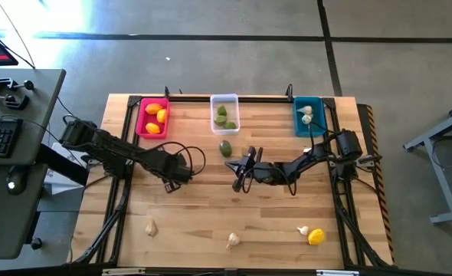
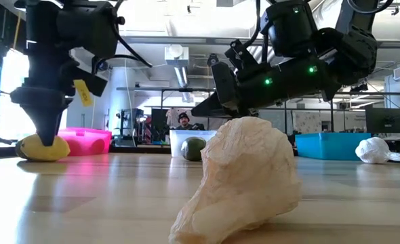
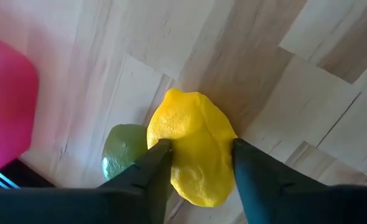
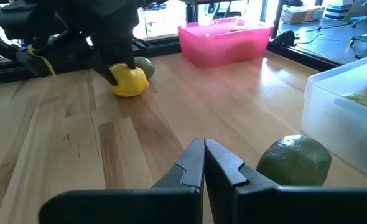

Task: Sort produce into baskets
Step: Put the lemon into the pink bin

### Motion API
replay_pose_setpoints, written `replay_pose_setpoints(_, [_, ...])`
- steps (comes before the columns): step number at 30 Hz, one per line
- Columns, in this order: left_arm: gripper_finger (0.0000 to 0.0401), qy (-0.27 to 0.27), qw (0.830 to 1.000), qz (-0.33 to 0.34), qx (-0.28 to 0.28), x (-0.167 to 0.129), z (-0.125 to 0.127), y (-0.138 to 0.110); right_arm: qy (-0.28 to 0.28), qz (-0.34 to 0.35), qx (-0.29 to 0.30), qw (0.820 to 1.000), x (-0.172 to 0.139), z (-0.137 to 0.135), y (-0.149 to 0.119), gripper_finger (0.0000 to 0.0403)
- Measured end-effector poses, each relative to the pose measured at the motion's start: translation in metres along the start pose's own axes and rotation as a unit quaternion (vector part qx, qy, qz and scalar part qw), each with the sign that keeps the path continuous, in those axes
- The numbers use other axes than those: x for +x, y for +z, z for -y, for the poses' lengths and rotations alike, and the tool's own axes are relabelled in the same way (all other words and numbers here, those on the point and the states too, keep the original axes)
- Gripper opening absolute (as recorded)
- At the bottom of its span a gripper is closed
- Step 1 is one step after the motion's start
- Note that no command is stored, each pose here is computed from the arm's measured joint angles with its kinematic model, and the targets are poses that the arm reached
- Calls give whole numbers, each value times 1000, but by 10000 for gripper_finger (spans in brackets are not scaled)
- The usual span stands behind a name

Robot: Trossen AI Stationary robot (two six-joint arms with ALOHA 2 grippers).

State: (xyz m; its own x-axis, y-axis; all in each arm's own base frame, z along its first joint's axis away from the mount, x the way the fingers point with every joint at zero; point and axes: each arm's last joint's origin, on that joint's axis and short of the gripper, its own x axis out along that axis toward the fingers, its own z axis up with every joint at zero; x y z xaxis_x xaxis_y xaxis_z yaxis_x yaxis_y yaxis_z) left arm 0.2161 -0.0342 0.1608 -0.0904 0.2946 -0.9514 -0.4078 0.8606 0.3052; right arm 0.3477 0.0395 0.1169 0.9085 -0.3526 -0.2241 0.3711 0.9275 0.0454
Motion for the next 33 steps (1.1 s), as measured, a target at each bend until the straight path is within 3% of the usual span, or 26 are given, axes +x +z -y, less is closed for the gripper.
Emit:
replay_pose_setpoints(8, [54, 1, 998, 12, 55, -4, 5, -2, 0, 0, 0, 1000, 0, 0, 0, 0])
replay_pose_setpoints(14, [27, -21, 996, 44, 73, -26, 12, 5, 0, 0, 1, 1000, 0, 0, 0, 0])
replay_pose_setpoints(19, [1, -35, 994, 82, 57, -44, 2, 8, 0, -2, 0, 1000, 0, 0, 0, 0])
replay_pose_setpoints(23, [24, -46, 995, 81, 34, -49, -3, 6, 0, -6, -3, 1000, 0, 0, -1, 0])
replay_pose_setpoints(27, [69, -92, 994, 51, 20, -50, 1, 2, 0, -8, -4, 1000, 0, 0, -2, 0])
replay_pose_setpoints(30, [111, -98, 991, 51, 75, -53, 9, -5, 0, -9, -4, 1000, 0, 0, -2, 0])
replay_pose_setpoints(33, [149, -80, 979, 69, 174, -56, 16, -12, 1, -8, -4, 1000, 0, 0, -2, 0])
